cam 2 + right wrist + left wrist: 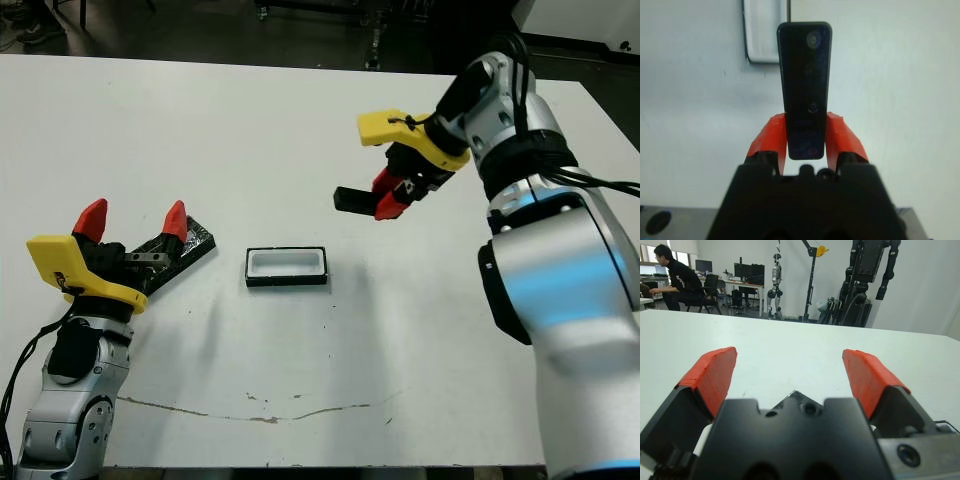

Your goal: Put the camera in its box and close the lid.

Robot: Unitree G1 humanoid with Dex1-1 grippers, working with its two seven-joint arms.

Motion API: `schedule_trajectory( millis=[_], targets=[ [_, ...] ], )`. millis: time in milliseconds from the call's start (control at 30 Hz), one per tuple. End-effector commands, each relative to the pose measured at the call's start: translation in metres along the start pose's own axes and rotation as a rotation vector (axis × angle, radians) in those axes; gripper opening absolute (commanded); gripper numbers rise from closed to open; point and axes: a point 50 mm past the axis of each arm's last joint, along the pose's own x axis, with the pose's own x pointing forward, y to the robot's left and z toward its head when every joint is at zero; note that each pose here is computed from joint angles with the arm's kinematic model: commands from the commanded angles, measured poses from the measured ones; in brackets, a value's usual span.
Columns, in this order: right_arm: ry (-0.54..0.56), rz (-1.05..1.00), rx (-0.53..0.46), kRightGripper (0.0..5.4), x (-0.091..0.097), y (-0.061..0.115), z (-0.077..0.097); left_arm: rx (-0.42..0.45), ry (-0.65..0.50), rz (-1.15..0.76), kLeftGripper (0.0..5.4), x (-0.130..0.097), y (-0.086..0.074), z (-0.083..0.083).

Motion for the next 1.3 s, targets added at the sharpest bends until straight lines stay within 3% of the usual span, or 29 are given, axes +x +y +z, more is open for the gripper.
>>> schedule_trajectory(
  millis=[33,167,433,667,967,1300],
  targets=[
    [-0.027,0.001,-0.022,1.67,-0.001,-0.003,0.014,0.000,0.007,0.018,5.40,-0.003,0.002,-0.002],
    [-0.046,0.011,-0.074,1.67,0.005,-0.003,0.026,0.000,0.005,0.024,5.40,-0.003,0.004,-0.002],
    [-0.069,0.024,-0.085,1.67,0.014,-0.004,0.050,0.001,0.004,0.027,5.40,-0.003,0.005,-0.001],
    [-0.137,0.059,-0.052,1.67,0.025,-0.002,0.060,0.001,-0.001,0.030,5.40,-0.002,0.006,0.000],
    [-0.160,0.085,-0.063,1.67,0.035,0.001,0.067,0.002,-0.008,0.046,5.40,-0.002,0.009,0.002],
    [-0.173,0.100,0.013,1.67,0.042,0.006,0.061,0.004,-0.010,0.049,5.40,-0.001,0.010,0.004]
  ],
)
